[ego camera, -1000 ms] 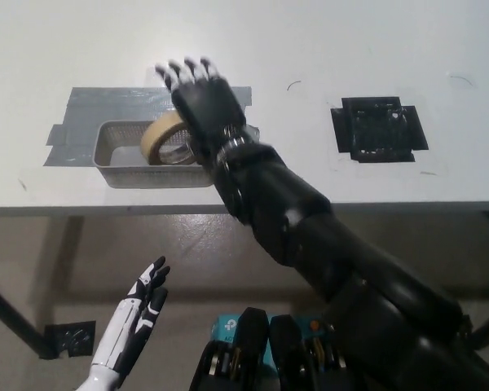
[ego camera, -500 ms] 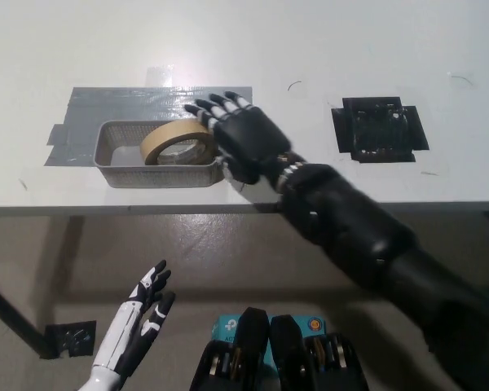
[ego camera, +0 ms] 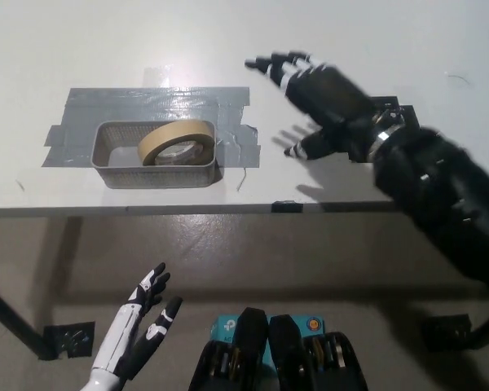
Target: The robot picks the tape placed on the black area with right hand and places it in the small grey container.
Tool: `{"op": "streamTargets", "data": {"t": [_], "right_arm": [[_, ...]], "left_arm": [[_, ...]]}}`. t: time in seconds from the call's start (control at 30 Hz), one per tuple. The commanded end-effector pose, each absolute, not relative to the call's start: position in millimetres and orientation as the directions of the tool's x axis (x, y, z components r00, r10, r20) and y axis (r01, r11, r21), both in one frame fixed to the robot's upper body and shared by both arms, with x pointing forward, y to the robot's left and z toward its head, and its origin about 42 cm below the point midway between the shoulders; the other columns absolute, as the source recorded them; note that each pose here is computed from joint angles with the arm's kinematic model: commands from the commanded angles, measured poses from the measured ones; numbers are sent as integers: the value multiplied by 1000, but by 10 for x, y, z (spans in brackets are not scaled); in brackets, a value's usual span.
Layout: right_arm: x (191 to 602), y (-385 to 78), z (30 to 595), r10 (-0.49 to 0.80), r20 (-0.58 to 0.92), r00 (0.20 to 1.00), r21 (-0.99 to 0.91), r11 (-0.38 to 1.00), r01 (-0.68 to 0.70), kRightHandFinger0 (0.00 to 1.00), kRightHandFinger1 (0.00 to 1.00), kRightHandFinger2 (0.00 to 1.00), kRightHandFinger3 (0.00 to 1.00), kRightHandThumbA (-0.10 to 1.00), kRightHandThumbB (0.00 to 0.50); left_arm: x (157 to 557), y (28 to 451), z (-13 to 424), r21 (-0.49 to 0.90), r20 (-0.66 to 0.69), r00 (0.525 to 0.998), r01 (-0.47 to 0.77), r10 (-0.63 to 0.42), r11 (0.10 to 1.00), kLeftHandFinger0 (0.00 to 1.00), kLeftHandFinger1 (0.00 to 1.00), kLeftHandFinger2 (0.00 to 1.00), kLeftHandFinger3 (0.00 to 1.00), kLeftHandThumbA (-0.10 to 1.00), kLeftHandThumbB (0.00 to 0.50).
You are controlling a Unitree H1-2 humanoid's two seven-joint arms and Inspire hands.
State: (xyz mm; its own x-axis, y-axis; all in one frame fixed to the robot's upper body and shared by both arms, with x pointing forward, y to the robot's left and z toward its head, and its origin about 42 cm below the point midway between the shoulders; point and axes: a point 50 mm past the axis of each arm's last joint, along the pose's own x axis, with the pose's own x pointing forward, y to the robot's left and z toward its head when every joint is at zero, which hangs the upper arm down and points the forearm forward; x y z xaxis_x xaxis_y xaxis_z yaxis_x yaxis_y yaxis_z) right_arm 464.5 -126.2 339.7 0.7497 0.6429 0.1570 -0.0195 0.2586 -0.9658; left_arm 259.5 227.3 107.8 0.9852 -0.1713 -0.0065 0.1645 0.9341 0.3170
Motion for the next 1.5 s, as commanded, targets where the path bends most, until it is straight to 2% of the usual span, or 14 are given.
{"op": "streamTargets", "data": {"t": [0.0, 0.03, 0.1, 0.23, 0.33, 0.37, 0.53, 0.6, 0.67, 0.7, 0.77, 0.97, 1.07, 1.47], "right_arm": [[4152, -1545, 4066, 716, 205, 668, -905, 399, -150, 1000, 1000, 1000, 1000, 1000, 420], [3990, -1651, 4006, 712, 258, 653, -875, 459, -155, 1000, 1000, 1000, 1000, 1000, 383], [3813, -1735, 3917, 703, 288, 650, -848, 503, -168, 1000, 1000, 1000, 1000, 1000, 373], [3311, -2032, 3343, 618, 354, 702, -723, 657, -215, 1000, 1000, 1000, 1000, 1000, 406], [3047, -2184, 2884, 553, 391, 736, -575, 771, -274, 1000, 1000, 1000, 1000, 1000, 362], [2943, -2246, 2669, 506, 389, 770, -496, 819, -288, 1000, 1000, 1000, 1000, 1000, 350], [2616, -2387, 1950, 407, 310, 859, -316, 897, -311, 1000, 1000, 1000, 1000, 1000, 290], [2561, -2398, 1749, 379, 281, 882, -262, 914, -309, 1000, 1000, 1000, 1000, 1000, 265], [2523, -2393, 1630, 348, 269, 898, -246, 926, -286, 1000, 1000, 1000, 1000, 1000, 274], [2501, -2341, 1507, 310, 254, 916, -207, 943, -261, 1000, 1000, 1000, 1000, 1000, 305], [2484, -2310, 1422, 291, 246, 924, -182, 951, -251, 1000, 1000, 1000, 1000, 1000, 306], [2490, -2215, 1006, 221, 171, 960, -115, 972, -203, 1000, 1000, 1000, 1000, 1000, 249], [2498, -2221, 958, 206, 160, 965, -123, 975, -188, 1000, 1000, 1000, 1000, 1000, 297], [2550, -2161, 893, 200, 156, 967, -92, 978, -187, 1000, 1000, 1000, 1000, 1000, 303]], "left_arm": [[2576, 2328, 1145, 303, 51, 985, 144, -167, 942, 1000, 1000, 1000, 1000, 848, 18], [2595, 2348, 1155, 311, 48, 986, 135, -158, 941, 1000, 1000, 1000, 1000, 871, 38], [2598, 2370, 1155, 313, 51, 987, 128, -151, 941, 1000, 1000, 1000, 1000, 879, 37], [2533, 2395, 1080, 300, 46, 988, 128, -149, 945, 1000, 1000, 1000, 1000, 900, 60], [2450, 2429, 1008, 292, 31, 989, 127, -142, 948, 1000, 1000, 1000, 1000, 911, 63], [2426, 2430, 981, 292, 25, 991, 119, -132, 949, 1000, 1000, 1000, 1000, 934, 83], [2271, 2421, 868, 274, -6, 993, 115, -117, 955, 1000, 1000, 1000, 1000, 1000, 106], [2264, 2452, 836, 285, 5, 993, 109, -116, 952, 1000, 1000, 1000, 1000, 1000, 95], [2273, 2450, 832, 283, -1, 993, 110, -114, 953, 1000, 1000, 1000, 1000, 1000, 99], [2271, 2443, 820, 291, -4, 994, 109, -113, 950, 1000, 1000, 1000, 1000, 1000, 99], [2254, 2433, 795, 289, -1, 994, 107, -111, 951, 1000, 1000, 1000, 1000, 1000, 99], [2201, 2458, 745, 273, -7, 994, 102, -105, 957, 1000, 1000, 1000, 1000, 1000, 108], [2236, 2458, 762, 286, 2, 995, 99, -104, 953, 1000, 1000, 1000, 1000, 1000, 113], [2271, 2529, 779, 256, 16, 997, 72, -78, 964, 1000, 1000, 1000, 1000, 1000, 98]]}}
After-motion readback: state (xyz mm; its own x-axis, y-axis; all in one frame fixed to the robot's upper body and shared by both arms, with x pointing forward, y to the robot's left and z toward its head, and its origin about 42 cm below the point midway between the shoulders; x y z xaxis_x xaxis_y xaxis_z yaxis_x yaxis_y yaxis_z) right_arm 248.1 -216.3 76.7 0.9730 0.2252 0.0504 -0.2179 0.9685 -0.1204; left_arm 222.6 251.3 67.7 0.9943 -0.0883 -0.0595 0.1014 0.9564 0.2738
